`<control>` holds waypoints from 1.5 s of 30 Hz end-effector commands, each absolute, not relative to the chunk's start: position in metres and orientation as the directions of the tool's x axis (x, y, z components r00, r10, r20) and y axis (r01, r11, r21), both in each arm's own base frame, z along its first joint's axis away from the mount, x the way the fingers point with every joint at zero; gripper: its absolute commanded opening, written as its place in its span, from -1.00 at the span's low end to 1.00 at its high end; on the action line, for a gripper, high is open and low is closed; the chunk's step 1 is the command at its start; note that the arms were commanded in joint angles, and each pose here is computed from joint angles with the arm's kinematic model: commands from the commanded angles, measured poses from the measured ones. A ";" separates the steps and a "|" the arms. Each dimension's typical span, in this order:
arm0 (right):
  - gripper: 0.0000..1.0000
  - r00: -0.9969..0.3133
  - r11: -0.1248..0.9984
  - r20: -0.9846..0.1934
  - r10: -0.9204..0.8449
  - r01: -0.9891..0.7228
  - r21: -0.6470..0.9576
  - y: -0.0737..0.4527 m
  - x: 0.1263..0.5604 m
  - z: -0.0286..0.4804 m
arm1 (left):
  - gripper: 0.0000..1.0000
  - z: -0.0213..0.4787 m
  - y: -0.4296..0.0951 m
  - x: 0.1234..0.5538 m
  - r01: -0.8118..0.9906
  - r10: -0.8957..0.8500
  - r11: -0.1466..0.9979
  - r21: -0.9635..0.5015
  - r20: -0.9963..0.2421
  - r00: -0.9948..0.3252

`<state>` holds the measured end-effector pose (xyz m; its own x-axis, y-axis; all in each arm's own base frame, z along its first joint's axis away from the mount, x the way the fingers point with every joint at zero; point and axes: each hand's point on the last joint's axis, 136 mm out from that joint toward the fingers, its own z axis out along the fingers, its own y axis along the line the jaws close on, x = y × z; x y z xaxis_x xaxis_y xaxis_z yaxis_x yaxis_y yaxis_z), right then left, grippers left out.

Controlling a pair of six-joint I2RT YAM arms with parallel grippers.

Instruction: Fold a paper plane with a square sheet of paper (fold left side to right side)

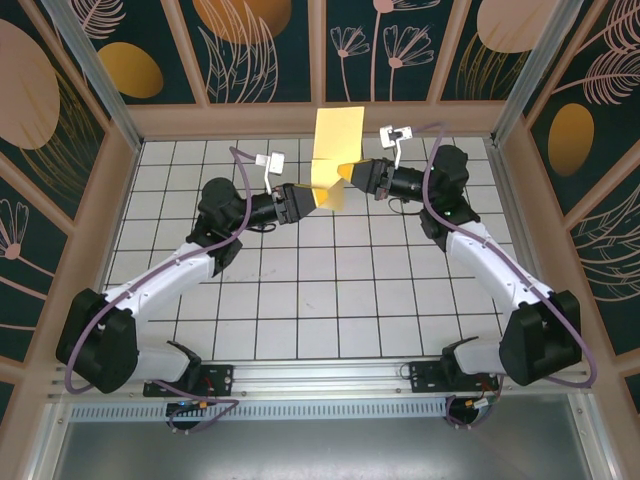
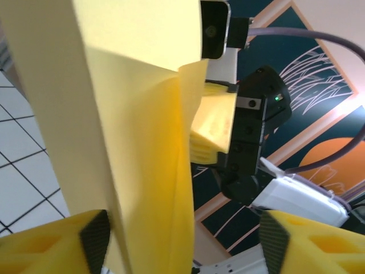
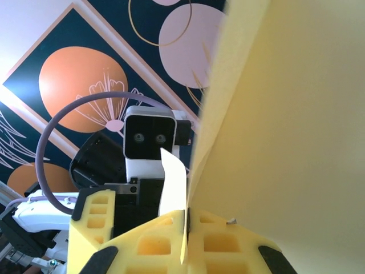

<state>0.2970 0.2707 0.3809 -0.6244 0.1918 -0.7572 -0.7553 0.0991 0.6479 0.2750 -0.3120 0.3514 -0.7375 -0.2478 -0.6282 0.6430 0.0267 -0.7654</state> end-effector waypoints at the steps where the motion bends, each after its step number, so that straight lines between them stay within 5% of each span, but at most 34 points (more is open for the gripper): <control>1: -1.00 -0.581 0.056 -0.792 0.187 -0.798 0.600 0.272 0.288 0.399 | 0.17 0.360 -0.312 0.267 0.673 -0.251 -0.013 -0.740 -0.649 -0.718; 15: -0.93 -0.617 0.105 -0.768 0.171 -0.764 0.637 0.265 0.288 0.377 | -0.99 0.337 -0.311 0.276 0.636 -0.256 0.066 -0.768 -0.630 -0.733; 18: -0.60 -0.627 0.183 -0.757 0.183 -0.735 0.653 0.253 0.296 0.366 | -1.00 0.327 -0.308 0.281 0.630 -0.255 0.135 -0.765 -0.641 -0.724; 23: 0.08 -0.657 0.548 -0.716 0.235 -0.519 0.656 0.199 0.336 0.313 | -1.00 0.272 -0.285 0.310 0.512 -0.226 0.500 -0.699 -0.676 -0.702; 27: 0.27 -0.696 0.838 -0.631 0.342 -0.079 0.540 0.116 0.356 0.238 | -1.00 0.224 -0.247 0.324 0.348 -0.145 0.795 -0.498 -0.711 -0.688; 30: 0.29 -0.697 0.889 -0.587 0.412 0.166 0.426 0.069 0.347 0.196 | -1.00 0.201 -0.225 0.323 0.225 -0.018 0.945 -0.237 -0.725 -0.688; 37: 0.32 -0.644 0.855 -0.571 0.509 0.300 0.423 0.038 0.329 0.166 | -1.00 0.169 -0.189 0.315 -0.063 0.077 0.978 0.197 -0.630 -0.773; 45: 0.36 -0.645 0.843 -0.555 0.526 0.308 0.442 0.032 0.321 0.157 | -1.00 0.113 -0.221 0.301 -0.040 0.202 0.881 0.472 -0.450 -0.870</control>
